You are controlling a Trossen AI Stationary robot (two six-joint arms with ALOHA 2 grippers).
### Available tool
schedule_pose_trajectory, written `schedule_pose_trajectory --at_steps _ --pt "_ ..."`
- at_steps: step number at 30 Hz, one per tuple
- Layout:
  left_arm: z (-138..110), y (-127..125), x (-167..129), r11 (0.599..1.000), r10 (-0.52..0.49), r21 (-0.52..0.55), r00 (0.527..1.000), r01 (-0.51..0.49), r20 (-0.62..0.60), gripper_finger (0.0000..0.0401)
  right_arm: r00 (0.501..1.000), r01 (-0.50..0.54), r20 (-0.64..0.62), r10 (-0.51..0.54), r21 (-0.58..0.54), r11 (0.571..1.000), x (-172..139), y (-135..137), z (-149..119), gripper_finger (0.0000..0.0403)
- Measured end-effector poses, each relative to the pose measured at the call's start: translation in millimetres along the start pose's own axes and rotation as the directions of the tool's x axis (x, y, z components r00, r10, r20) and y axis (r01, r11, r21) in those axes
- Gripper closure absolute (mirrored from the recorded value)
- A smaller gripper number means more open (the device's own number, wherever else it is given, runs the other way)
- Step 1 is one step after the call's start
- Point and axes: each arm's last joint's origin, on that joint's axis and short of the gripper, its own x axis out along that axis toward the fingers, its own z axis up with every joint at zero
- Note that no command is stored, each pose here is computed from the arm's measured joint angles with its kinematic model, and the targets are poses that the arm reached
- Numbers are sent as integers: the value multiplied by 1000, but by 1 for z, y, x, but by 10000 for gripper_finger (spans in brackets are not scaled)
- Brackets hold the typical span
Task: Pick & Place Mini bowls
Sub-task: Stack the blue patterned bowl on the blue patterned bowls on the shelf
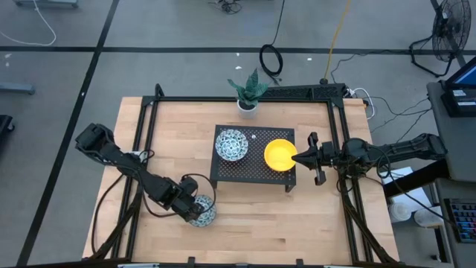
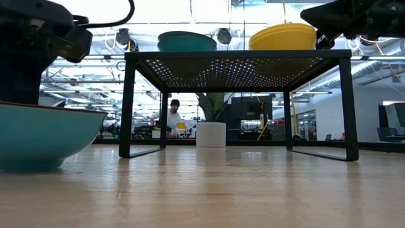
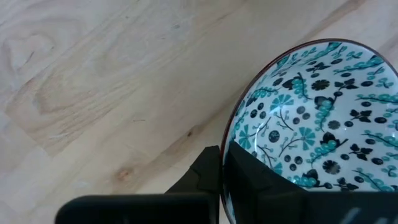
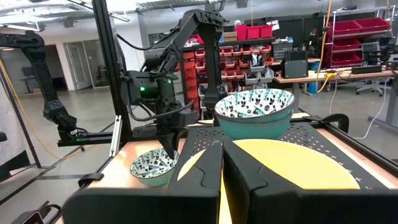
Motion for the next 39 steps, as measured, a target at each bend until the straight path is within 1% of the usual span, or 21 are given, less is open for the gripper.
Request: schedule_pose_trajectory --at_steps 3,8,13,16,22,27,31,35,39 --pt "0 0 0 1000 0 0 1000 0 0 387 1000 0 0 0 0 1000 0 0 0 403" --pt "0 1 1 1000 8 2 1000 -8 -1 374 1000 0 0 0 0 1000 0 0 0 403" --pt "0 0 0 1000 0 0 1000 0 -1 390 1000 0 0 0 0 1000 0 0 0 403" --pt "0 0 0 1000 0 0 1000 0 -1 390 1000 0 0 0 0 1000 0 0 0 403" --pt "0 1 1 1000 9 3 1000 -9 -3 373 1000 0 0 0 0 1000 0 0 0 403" --pt "0 0 0 1000 0 2 1000 0 -2 390 1000 0 -1 0 0 1000 0 0 0 403" --pt "0 0 0 1000 -1 1 1000 1 -2 389 1000 0 0 0 0 1000 0 0 0 403" --pt "0 1 1 1000 9 3 1000 -9 -3 376 1000 0 0 0 0 1000 0 0 0 403" --pt "0 0 0 1000 2 3 1000 -2 -2 387 1000 0 0 0 0 1000 0 0 0 403"
